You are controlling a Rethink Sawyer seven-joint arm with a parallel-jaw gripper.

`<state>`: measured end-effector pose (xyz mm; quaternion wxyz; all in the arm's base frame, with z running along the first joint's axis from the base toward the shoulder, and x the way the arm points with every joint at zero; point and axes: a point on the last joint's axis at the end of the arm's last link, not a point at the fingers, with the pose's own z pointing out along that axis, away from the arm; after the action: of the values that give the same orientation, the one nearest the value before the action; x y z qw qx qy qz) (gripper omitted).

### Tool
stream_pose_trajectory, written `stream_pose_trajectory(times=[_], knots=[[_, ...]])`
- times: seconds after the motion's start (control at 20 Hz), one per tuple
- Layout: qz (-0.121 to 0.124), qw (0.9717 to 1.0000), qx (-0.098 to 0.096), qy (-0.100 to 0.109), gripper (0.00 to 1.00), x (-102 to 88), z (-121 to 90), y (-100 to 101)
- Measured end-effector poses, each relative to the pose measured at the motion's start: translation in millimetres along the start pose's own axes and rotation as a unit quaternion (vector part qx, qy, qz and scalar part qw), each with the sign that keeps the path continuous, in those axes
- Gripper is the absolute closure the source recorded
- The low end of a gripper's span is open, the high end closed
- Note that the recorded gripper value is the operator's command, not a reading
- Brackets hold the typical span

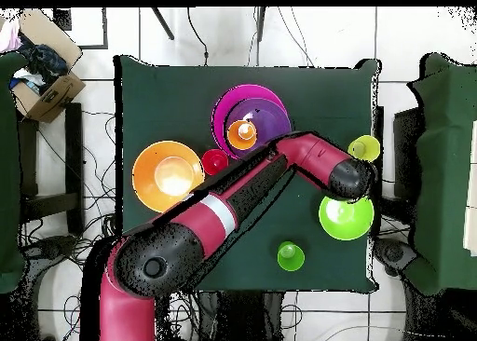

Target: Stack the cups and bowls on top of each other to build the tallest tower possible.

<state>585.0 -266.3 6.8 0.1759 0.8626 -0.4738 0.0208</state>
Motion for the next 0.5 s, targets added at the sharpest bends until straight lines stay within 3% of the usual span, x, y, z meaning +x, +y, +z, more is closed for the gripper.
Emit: stream_pose_trajectory(times=[0.5], knots=[[0.003, 1.0, -0.001, -0.005, 0.0, -3.7, 4.3, 2.8]])
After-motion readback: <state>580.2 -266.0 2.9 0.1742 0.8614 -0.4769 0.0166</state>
